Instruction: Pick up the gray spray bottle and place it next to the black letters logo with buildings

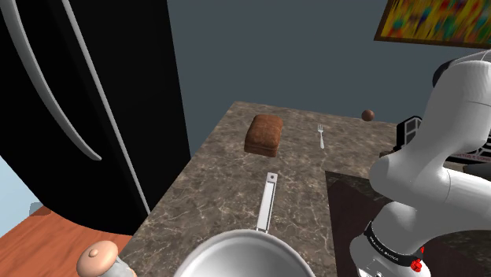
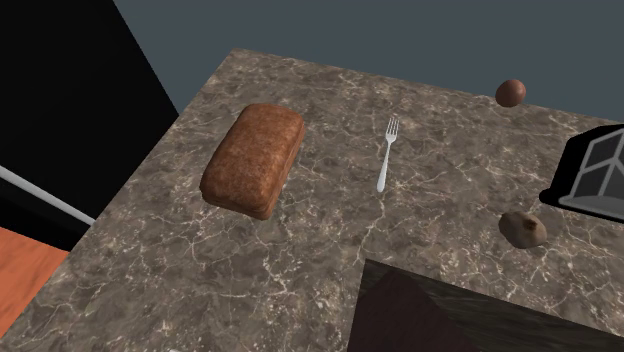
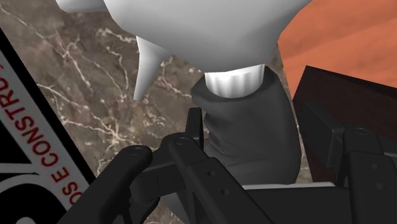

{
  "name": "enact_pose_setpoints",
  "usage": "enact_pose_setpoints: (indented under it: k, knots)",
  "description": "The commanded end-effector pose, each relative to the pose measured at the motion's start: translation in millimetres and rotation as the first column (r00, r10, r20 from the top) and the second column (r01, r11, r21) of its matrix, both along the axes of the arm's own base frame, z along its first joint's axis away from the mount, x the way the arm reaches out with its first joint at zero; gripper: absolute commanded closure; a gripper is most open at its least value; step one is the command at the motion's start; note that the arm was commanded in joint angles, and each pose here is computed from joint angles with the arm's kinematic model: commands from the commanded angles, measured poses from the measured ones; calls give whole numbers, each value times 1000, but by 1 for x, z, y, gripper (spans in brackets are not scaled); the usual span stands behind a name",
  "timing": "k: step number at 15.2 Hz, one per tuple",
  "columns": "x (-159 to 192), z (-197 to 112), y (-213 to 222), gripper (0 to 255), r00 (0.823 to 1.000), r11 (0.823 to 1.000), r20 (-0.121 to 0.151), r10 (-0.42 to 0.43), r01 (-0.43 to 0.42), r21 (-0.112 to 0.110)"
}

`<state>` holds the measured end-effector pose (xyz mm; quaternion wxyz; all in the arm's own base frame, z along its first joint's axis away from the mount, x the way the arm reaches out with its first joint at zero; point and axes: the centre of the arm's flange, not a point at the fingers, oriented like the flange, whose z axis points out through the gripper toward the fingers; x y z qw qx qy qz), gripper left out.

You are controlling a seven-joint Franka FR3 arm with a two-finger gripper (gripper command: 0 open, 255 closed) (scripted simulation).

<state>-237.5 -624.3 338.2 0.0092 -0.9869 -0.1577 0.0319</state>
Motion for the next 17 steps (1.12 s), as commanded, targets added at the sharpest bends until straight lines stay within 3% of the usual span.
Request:
enact_pose_setpoints:
  k: [1, 14, 17]
  knots:
    - [-1, -11, -1, 255, 1000, 1000, 0, 0, 0, -1]
    - [-1, -80, -1, 255, 1000, 1000, 0, 0, 0, -1]
    - [-1, -80, -1, 255, 1000, 1000, 0, 0, 0, -1]
